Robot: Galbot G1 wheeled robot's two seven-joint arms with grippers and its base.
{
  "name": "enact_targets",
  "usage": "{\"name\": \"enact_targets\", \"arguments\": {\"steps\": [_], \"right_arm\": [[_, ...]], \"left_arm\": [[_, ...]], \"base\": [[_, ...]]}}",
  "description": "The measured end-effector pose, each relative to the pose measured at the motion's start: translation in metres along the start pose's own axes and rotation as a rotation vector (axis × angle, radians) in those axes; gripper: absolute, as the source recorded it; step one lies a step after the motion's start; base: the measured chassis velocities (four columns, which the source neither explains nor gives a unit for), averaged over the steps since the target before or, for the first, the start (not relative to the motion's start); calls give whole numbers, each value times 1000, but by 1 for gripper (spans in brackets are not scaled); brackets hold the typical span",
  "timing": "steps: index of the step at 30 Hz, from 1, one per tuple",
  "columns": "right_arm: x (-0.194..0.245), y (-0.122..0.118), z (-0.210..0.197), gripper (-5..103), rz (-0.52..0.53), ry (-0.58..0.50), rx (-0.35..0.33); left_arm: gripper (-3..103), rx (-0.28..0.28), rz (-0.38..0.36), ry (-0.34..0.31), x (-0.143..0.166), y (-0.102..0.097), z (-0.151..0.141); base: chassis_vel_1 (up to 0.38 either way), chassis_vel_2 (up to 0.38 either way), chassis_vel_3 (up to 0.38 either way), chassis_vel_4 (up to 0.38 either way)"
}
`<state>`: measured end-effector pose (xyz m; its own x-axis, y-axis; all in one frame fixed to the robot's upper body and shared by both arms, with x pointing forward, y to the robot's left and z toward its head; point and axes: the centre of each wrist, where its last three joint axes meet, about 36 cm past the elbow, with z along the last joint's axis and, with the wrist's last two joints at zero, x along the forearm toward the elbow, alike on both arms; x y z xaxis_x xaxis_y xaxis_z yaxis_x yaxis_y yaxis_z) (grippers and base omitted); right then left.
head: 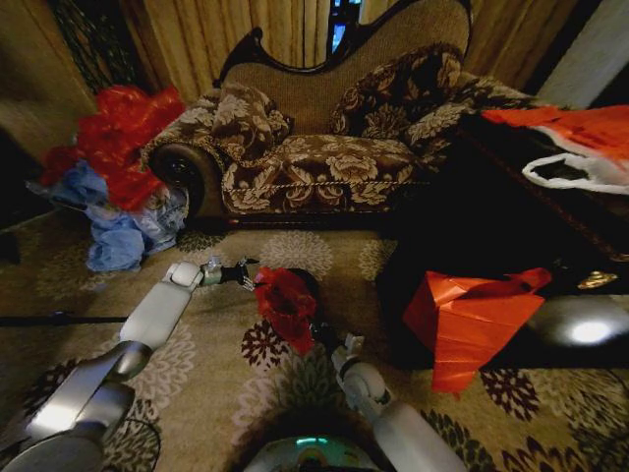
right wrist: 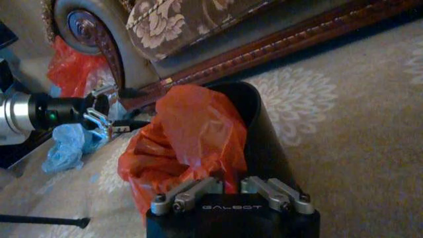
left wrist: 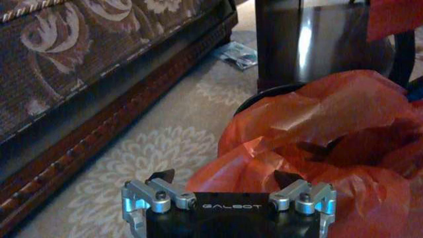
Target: Place a garbage bag over the trash bin.
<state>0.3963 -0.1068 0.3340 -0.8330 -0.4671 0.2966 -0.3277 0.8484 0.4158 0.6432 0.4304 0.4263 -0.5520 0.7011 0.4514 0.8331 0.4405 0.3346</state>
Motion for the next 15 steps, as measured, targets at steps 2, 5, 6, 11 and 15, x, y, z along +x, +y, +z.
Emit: {"name": "enact_targets", "arguments": {"steps": [2, 5, 6, 11, 15], "right_arm": [[-5, -2, -5, 1, 6, -10, 6], [-8, -4, -10, 0, 12, -17, 13], [-9, -5, -11, 0, 16, -20, 15], [-11, -9, -19, 0, 33, -33, 24], [-16, -20, -34, 0, 52, -52, 40]], "left_arm": [[101, 12, -10, -12, -7, -6, 1], [98, 19, -15, -20, -11, -10, 1], [97, 21, -17, -20, -11, -11, 1], [96, 27, -21, -23, -11, -15, 2], [95, 35, -33, -25, -9, -19, 6]], "base": [[0, 0, 0, 0], [0, 0, 0, 0], [0, 0, 0, 0], [0, 0, 0, 0], [0, 0, 0, 0]]}}
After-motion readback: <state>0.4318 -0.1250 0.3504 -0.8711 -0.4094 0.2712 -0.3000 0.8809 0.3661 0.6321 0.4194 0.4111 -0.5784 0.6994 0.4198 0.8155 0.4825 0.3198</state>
